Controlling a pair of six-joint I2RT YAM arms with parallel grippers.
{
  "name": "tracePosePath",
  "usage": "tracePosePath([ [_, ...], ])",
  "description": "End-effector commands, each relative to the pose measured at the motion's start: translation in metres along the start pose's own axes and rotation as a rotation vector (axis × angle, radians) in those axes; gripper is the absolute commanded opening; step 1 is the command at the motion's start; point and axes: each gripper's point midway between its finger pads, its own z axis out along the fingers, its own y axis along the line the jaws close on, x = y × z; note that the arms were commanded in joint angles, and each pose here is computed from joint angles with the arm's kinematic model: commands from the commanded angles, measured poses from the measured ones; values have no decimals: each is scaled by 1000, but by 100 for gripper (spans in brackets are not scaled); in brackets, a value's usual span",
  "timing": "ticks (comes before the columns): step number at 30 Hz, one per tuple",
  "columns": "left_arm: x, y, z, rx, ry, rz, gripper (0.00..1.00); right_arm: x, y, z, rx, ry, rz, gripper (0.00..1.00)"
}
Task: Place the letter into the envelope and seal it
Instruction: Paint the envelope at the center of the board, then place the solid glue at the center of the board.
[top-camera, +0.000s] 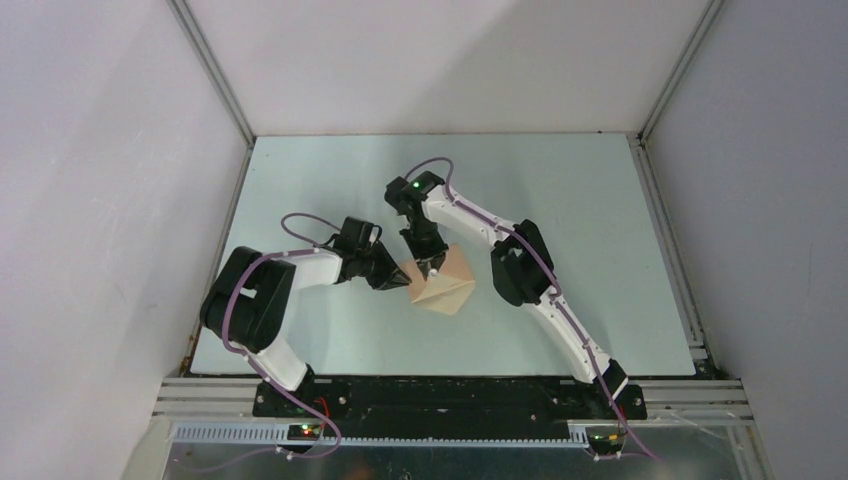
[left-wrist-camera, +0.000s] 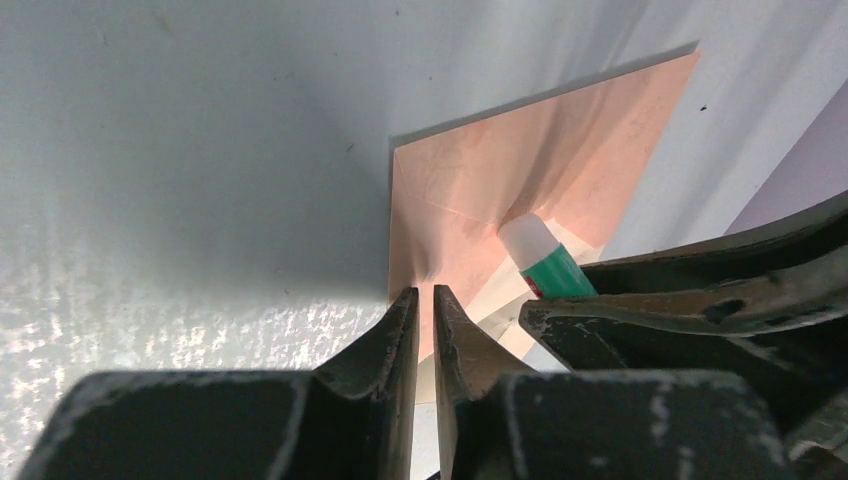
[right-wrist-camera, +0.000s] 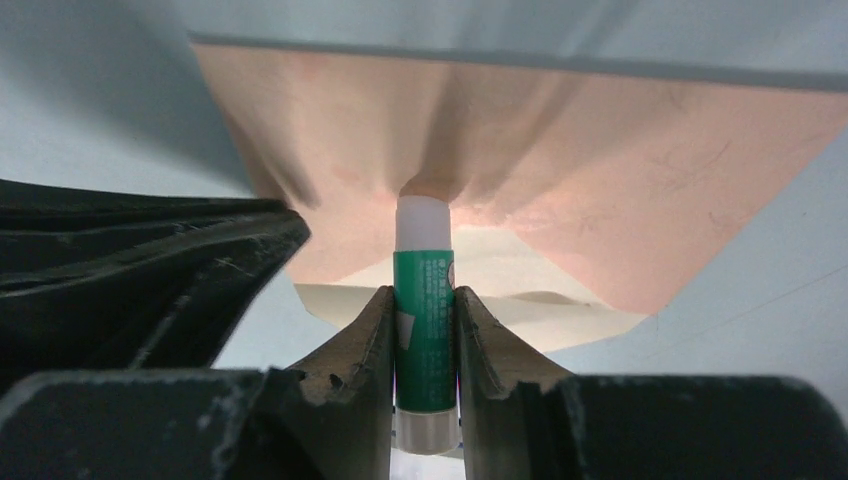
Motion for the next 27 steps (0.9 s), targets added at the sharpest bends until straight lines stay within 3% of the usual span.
tracePosePath([
  [1,2,13,4,-48,-7,5,17,4,-34,14,69,14,44,0],
  [8,2,13,5,-47,-2,2,17,3,-69,2,97,-8,111,0],
  [27,0,2,-5,-21,-14,21,17,-2,-61,-38,14,-106,105,0],
])
